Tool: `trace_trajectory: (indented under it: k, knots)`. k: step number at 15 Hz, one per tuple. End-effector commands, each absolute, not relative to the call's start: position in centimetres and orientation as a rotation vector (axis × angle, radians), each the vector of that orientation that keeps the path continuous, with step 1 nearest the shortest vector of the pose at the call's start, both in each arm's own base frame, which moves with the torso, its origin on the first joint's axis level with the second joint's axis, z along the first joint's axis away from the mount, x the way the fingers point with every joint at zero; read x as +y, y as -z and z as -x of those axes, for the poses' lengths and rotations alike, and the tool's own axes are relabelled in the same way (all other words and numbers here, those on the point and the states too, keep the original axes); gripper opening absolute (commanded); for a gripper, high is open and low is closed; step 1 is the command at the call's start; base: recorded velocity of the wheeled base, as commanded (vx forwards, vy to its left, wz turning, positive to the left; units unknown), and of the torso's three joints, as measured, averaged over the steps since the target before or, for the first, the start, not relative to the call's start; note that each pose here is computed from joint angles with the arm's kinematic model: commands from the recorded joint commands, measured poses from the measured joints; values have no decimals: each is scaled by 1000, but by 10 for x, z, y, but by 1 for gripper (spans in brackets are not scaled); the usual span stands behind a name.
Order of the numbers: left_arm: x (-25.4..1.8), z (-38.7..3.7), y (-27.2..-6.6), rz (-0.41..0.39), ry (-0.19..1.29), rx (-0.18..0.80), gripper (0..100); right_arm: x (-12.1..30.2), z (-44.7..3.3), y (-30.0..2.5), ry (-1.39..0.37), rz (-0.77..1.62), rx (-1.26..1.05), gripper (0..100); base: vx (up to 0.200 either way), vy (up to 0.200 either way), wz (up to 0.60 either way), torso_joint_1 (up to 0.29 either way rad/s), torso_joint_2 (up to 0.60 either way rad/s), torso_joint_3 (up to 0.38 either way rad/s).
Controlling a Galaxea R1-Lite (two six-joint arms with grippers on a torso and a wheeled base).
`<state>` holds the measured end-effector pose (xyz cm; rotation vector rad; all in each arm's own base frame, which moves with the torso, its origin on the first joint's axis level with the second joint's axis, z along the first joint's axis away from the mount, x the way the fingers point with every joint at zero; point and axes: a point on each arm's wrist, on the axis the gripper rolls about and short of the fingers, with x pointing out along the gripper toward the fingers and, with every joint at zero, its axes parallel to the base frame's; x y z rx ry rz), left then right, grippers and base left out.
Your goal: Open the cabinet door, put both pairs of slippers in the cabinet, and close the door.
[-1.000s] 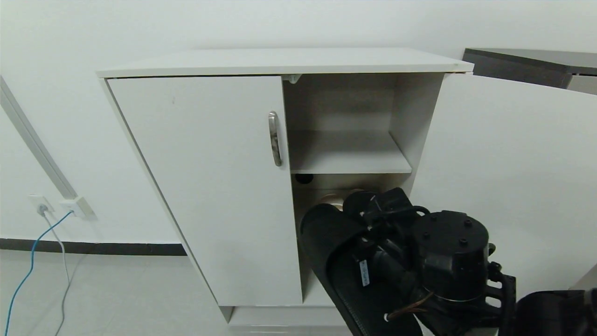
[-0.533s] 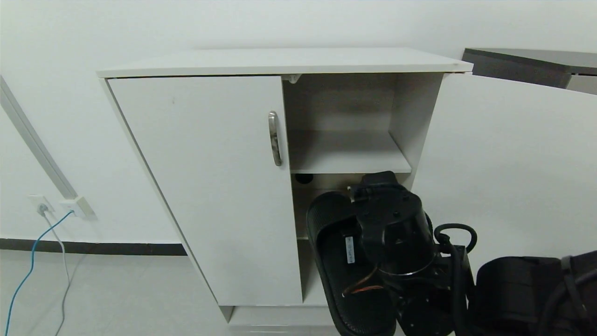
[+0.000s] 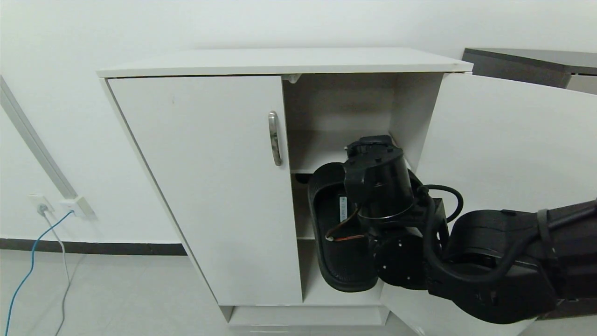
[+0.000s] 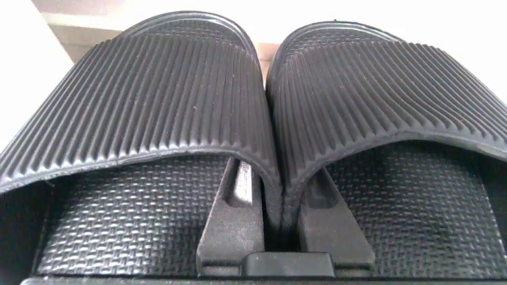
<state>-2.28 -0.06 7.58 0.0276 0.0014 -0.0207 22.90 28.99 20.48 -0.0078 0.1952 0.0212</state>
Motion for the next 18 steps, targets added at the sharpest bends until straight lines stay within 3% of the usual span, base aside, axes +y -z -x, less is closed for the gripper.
trace_trajectory:
  k: [1, 13, 18]
  knots:
    - [-1, 23, -76, -26, 20, 1, 0, 293, -236, -199, -13, 17, 202, 0, 0, 0, 0, 0, 0, 0]
    - [-1, 23, -76, -26, 20, 1, 0, 292, -238, -198, -7, 14, 202, 0, 183, 0, 0, 1, 3, 5]
    - [-1, 23, -76, -25, 20, 1, 0, 291, -245, -198, -3, 11, 203, 0, 0, 0, 0, 0, 0, 0]
